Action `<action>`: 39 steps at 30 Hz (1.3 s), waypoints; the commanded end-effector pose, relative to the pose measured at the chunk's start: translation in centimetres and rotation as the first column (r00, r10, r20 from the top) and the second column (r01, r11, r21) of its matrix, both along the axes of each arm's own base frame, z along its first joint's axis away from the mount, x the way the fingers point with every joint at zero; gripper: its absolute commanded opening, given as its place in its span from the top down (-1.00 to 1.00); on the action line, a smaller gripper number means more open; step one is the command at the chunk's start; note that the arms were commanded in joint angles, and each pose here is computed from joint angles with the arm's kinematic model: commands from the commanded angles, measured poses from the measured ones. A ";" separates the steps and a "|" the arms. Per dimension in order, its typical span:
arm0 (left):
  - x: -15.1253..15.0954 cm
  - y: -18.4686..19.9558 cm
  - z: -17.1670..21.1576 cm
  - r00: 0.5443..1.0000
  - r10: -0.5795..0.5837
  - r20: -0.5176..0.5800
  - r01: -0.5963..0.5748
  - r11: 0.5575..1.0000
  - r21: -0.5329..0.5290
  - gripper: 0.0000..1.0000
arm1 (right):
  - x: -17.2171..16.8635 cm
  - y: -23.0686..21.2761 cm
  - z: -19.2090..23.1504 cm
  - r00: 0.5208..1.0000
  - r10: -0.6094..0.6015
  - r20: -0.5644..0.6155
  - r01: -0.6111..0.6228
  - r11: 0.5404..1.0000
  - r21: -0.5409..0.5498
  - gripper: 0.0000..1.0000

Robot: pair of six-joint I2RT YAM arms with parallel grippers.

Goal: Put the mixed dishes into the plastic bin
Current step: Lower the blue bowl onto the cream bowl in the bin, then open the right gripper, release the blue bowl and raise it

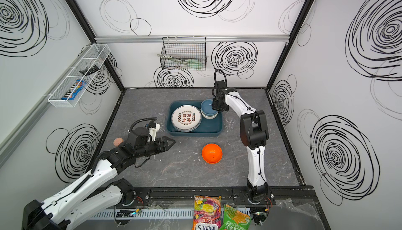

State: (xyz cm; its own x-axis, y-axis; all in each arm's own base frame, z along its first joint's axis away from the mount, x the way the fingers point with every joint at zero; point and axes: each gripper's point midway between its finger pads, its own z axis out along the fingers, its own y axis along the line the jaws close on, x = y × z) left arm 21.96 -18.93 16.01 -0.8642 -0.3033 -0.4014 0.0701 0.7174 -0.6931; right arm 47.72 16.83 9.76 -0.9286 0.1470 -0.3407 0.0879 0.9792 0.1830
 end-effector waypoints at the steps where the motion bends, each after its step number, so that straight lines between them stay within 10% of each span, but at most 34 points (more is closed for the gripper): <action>1: 0.5 -0.1 0.7 0.999 0.011 0.031 -0.010 0.999 -0.035 -0.52 | 0.4 -0.3 0.3 1.000 -0.005 0.005 0.005 1.000 -0.018 0.89; 39: 0.0 0.5 -0.6 0.999 0.037 0.001 -0.037 0.997 -0.062 -0.52 | 0.7 0.7 -1.5 1.000 0.007 -0.024 -0.008 0.999 -0.047 0.61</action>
State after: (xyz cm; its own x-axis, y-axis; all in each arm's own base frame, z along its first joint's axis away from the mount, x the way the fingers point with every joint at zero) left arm 21.56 -18.25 14.63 -0.8662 -0.3410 -0.3653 0.0252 0.7002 -0.7135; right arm 48.66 17.12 8.28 -0.9317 0.1329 -0.3381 0.0879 0.9855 0.1450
